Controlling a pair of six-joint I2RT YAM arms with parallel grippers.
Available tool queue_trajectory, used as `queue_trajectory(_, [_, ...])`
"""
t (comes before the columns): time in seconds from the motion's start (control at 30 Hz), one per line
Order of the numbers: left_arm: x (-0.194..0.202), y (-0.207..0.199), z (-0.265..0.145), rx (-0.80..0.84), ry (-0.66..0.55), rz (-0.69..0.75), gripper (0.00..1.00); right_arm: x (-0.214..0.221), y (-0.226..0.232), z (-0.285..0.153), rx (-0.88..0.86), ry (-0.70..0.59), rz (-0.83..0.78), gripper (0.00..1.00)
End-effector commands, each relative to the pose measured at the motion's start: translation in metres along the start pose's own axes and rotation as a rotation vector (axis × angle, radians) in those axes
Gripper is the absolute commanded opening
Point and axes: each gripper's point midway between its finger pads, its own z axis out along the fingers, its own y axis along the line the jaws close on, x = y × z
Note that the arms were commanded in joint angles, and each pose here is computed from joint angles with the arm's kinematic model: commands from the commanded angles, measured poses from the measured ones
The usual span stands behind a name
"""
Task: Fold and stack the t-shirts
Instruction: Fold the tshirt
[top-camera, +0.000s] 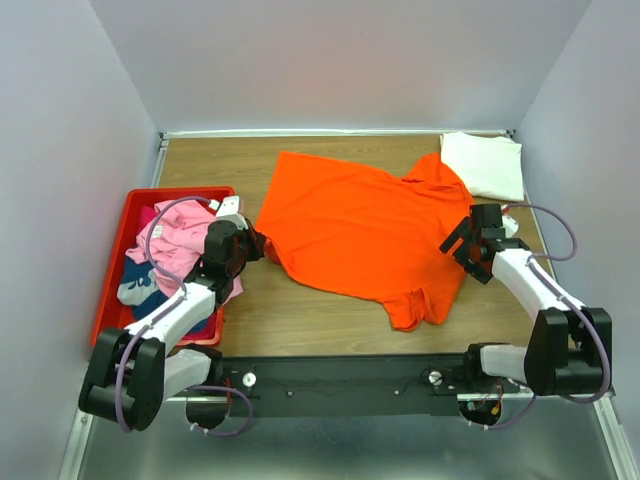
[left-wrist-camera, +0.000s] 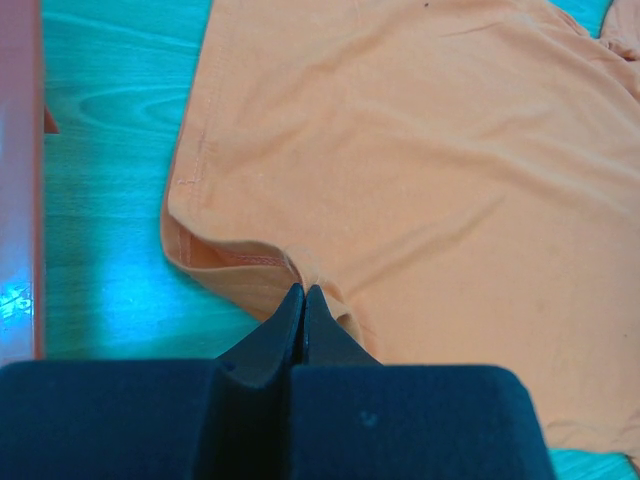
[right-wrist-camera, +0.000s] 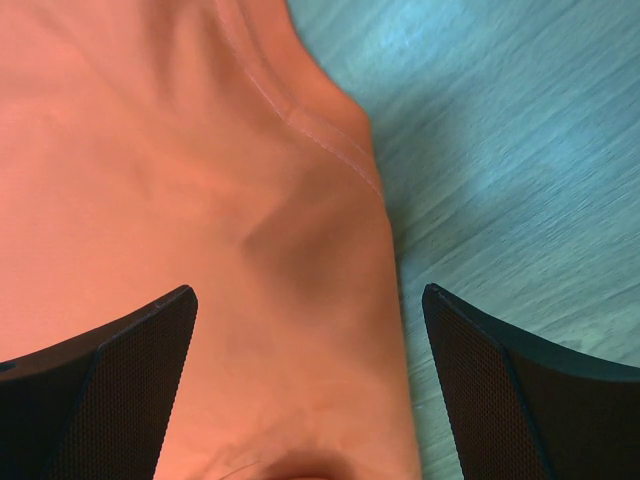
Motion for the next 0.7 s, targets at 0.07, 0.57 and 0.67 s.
queue_trajectory(0.07, [0.005,0.001,0.003,0.013,0.001,0.023,0.0,0.022,-0.005,0.016,-0.009,0.068,0.001,1.0])
queue_trajectory(0.57, [0.006,0.006,0.002,-0.005,-0.006,0.033,0.0,0.035,-0.001,0.026,-0.046,0.125,-0.044,0.0])
queue_trajectory(0.67, [0.006,0.006,0.0,-0.003,-0.007,0.033,0.0,0.021,-0.005,0.013,-0.02,0.08,-0.055,0.0])
